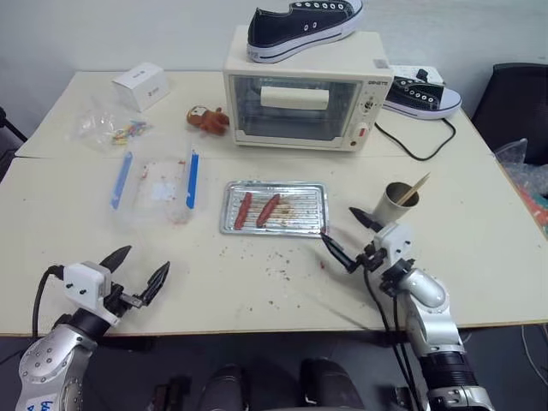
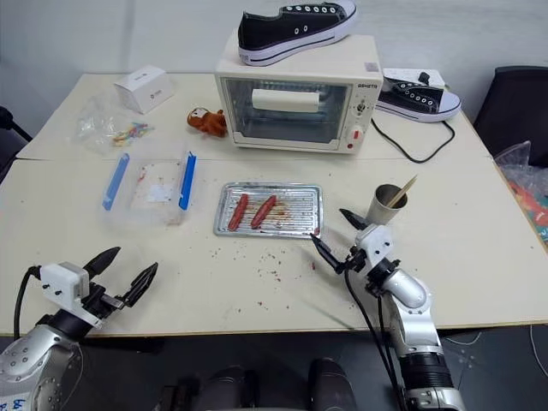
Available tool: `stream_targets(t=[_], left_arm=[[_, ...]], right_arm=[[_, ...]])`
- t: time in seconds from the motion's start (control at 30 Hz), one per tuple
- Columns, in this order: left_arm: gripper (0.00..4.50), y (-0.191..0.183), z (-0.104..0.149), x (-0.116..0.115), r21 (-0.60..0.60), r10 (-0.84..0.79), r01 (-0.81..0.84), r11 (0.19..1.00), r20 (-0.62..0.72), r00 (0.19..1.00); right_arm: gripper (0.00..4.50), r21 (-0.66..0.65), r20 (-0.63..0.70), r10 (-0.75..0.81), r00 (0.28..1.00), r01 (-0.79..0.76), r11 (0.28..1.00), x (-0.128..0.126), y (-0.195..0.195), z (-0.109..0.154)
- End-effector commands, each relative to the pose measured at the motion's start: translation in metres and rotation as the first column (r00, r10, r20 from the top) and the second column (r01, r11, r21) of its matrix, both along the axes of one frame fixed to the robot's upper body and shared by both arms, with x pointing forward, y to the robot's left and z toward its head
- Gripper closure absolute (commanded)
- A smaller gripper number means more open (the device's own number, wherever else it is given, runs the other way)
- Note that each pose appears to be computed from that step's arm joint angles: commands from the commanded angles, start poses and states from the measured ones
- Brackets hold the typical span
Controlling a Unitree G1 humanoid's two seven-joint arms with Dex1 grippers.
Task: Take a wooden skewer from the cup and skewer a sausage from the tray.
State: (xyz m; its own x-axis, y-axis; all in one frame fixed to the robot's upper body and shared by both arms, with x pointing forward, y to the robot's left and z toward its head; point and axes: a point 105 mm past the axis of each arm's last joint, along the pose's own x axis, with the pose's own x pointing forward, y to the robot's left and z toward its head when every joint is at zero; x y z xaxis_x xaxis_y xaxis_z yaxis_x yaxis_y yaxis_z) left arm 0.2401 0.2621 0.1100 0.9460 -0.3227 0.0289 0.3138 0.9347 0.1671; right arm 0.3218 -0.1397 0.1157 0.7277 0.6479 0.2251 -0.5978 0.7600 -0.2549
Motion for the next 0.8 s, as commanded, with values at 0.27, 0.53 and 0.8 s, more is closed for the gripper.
stream_targets(t=[0.27, 0.53, 0.8], left_arm=[[0.01, -0.020, 0.036, -0.006, -0.119, -0.340, 0.344, 0.931, 0.055, 0.939], [0.01, -0.036, 0.065, 0.005, 0.015, -0.573, 0.572, 0.820, 0.011, 0.820], [0.01, -0.065, 0.075, 0.020, -0.006, -0.660, 0.660, 0.751, 0.029, 0.751]], right_arm=[[0.00, -0.044, 0.046, 0.105, 0.993, -0.103, 0.994, -0.045, -0.023, 0.043], [0.00, -0.138, -0.024, -0.110, 0.994, 0.106, 0.985, -0.083, -0.110, 0.059], [0.00, -0.102, -0.097, -0.198, 0.975, 0.188, 0.977, -0.076, -0.126, 0.085]])
